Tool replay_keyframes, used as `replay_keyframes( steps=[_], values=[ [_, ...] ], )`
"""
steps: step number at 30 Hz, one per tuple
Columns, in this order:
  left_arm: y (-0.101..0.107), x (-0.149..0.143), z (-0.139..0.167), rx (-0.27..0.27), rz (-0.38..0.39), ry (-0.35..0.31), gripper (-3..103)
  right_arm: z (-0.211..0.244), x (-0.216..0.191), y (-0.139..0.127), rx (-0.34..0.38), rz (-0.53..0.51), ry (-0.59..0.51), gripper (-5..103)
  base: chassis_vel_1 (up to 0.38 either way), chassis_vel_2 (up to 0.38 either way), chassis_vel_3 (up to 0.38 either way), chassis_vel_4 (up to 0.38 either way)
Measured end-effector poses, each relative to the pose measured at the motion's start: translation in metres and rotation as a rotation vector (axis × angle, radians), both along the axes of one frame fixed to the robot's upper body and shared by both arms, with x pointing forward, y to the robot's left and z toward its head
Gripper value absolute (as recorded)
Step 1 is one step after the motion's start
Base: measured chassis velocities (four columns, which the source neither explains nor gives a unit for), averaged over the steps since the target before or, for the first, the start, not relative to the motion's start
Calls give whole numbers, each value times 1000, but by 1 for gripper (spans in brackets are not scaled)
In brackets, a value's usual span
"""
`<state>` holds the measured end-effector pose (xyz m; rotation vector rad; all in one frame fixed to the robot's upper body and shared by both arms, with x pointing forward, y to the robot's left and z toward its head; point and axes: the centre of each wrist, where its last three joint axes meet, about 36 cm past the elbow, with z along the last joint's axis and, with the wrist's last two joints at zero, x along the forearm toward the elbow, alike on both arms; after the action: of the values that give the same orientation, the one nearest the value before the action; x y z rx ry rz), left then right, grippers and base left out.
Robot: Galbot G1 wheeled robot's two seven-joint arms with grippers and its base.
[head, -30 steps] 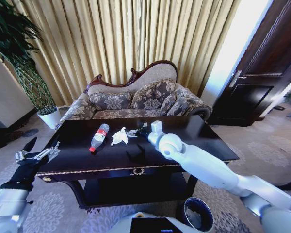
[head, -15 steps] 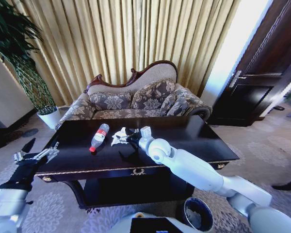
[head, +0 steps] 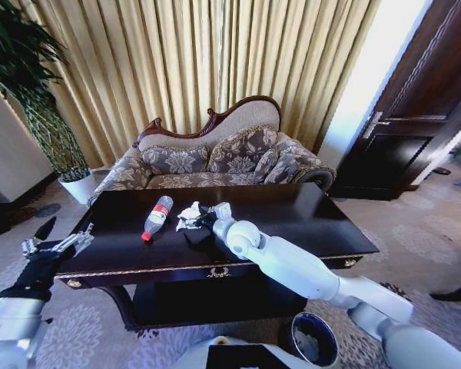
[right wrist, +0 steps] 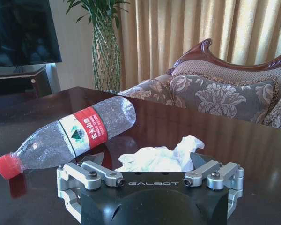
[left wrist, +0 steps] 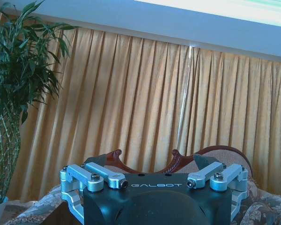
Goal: Move to the front of the table and place the trash on the table into the trash bin.
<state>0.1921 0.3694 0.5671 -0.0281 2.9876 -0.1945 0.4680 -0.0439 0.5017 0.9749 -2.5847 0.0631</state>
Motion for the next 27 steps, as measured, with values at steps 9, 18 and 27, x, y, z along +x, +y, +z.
replay_keyframes(
  steps=[9,18,27],
  values=[
    [1,0,0,0,1,-15,100,-3,0,3,-5,4,-15,94,0,0,0,0],
    [1,2,1,-2,-10,-23,100,-8,1,0,-12,-7,-30,55,0,0,0,0],
    [7,1,0,-2,-19,-34,100,-9,2,2,-14,-2,-36,28,0,0,0,0]
  ],
)
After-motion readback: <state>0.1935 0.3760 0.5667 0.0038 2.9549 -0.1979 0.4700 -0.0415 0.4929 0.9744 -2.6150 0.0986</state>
